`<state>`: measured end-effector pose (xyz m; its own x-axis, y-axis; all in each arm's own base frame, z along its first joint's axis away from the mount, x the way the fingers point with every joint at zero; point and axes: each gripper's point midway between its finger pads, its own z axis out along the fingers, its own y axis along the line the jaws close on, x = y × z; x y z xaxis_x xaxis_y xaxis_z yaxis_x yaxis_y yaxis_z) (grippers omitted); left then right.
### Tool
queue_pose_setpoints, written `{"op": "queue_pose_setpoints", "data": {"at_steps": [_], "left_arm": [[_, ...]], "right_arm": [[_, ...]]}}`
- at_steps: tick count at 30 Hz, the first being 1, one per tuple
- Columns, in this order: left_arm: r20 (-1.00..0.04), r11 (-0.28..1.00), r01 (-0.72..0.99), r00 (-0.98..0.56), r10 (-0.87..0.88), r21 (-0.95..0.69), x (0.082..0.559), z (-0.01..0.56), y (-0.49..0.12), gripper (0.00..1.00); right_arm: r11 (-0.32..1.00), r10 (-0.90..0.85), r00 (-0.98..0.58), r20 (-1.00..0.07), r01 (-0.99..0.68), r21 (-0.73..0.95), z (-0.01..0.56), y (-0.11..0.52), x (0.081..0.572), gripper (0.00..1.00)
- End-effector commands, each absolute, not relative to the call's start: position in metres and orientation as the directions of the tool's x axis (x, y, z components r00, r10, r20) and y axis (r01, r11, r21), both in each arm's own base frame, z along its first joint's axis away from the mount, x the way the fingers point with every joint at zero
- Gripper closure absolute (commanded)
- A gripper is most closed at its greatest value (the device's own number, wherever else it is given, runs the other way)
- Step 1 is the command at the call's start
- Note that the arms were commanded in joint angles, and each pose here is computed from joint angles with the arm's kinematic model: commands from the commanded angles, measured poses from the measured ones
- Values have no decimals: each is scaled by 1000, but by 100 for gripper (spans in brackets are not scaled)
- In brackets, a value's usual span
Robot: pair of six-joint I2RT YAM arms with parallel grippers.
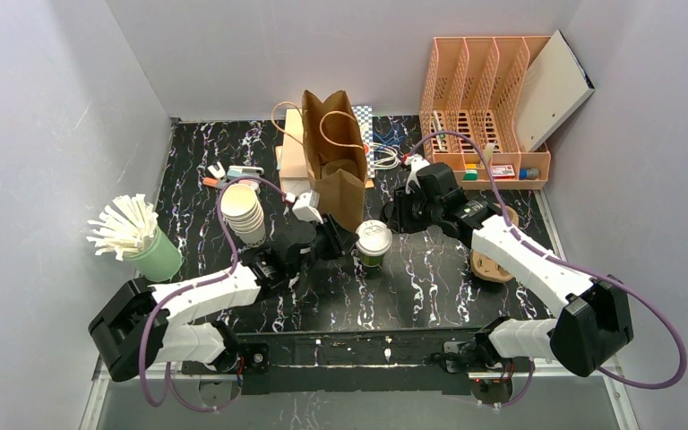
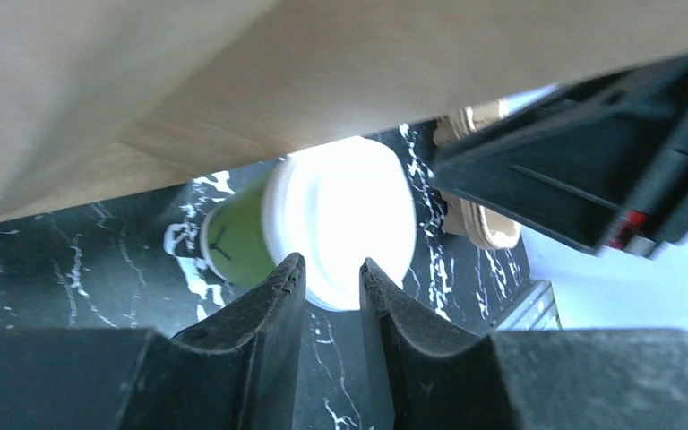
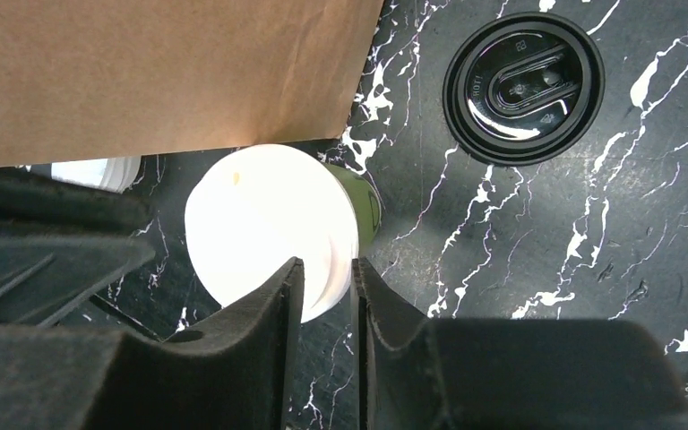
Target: Pack the takeout coffee
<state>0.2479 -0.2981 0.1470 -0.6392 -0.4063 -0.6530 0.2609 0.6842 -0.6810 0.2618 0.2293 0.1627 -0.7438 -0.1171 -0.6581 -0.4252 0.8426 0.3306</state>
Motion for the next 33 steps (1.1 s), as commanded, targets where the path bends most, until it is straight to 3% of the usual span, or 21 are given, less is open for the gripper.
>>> {"op": "queue_pose_setpoints", "data": {"at_steps": [1,11,22,33], "left_arm": [[-700,733,247,-587,-407,-634,242,170,-297,74],[-711,753,235,-577,-400,-615,249,170,-301,77],[-776,852,206,-553,-305,-481,251,171,-304,74],[-802,894,202,-549,-234,-399,257,163,-313,75]], "right_arm": [[814,-59,-731,-680,-430,391,173,230,266,69],[747,-7,-775,-631,-424,512,169,227,267,72],[728,-55,-779,-625,-459,508,166,230,265,65],[732,-94,-778,-622,-477,486,163,237,266,66]]}}
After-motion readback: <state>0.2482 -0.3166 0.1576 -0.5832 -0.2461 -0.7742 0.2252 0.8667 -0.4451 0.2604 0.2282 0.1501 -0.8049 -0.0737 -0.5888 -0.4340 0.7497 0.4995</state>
